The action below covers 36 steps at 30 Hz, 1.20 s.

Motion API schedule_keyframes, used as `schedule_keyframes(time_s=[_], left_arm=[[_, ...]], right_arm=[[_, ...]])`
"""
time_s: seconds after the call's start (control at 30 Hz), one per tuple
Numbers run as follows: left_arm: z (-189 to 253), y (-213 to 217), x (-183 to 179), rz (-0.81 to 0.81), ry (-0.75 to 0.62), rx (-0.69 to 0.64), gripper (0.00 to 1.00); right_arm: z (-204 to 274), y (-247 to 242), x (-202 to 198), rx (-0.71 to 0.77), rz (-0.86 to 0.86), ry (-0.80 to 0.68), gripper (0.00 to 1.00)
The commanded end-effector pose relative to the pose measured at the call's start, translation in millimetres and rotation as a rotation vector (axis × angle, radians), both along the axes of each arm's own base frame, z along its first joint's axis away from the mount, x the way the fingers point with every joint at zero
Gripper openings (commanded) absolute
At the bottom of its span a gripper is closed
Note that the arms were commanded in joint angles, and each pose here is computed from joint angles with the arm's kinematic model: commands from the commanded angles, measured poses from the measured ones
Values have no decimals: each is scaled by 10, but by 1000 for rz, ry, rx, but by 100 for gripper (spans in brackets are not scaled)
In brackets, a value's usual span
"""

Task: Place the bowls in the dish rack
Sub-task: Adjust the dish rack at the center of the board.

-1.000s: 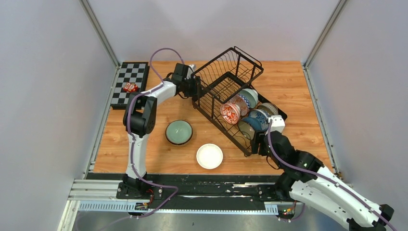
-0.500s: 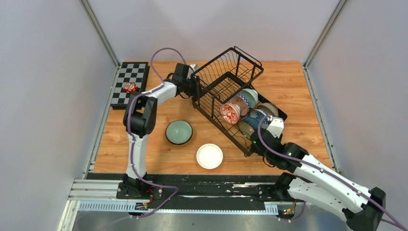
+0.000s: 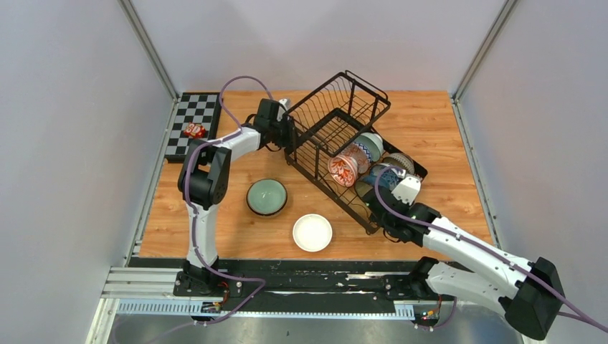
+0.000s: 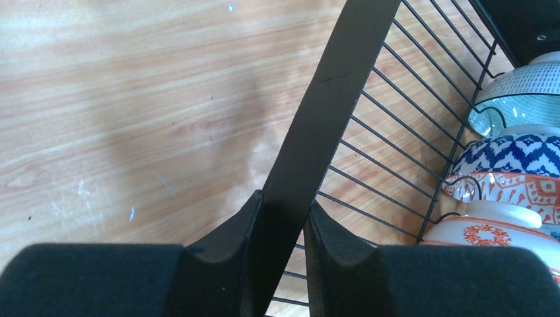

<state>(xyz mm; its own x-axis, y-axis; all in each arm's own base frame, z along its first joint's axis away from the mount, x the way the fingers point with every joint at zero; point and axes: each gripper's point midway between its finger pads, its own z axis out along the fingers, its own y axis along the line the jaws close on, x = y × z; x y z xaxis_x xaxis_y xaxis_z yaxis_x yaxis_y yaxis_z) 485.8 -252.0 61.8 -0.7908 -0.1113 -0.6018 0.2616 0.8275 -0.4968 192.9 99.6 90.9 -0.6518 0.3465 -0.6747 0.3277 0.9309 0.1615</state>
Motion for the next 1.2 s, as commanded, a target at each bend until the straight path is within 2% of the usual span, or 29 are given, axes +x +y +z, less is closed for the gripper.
schedule_keyframes(time_s=[0.0,0.1,0.23,0.4,0.73,1.17], left_arm=[[242,146,-40,113,20,-28,0],[269,154,-83,112,21,-34,0],[300,196,-122,114,20,-33,0],[340,206,-198,93,25,-41,0],[368,253,-362,83,28,-37,0],[283,329,-581,61,64,-1,0]], right_arm=[[-7,48,86,49,-62,-9,49],[-51,69,114,59,-71,-5,45],[-94,89,157,65,-76,-5,33],[-107,55,259,75,-89,-18,4],[-60,-94,571,83,-108,-41,3],[-102,-480,1229,43,-170,-25,3]])
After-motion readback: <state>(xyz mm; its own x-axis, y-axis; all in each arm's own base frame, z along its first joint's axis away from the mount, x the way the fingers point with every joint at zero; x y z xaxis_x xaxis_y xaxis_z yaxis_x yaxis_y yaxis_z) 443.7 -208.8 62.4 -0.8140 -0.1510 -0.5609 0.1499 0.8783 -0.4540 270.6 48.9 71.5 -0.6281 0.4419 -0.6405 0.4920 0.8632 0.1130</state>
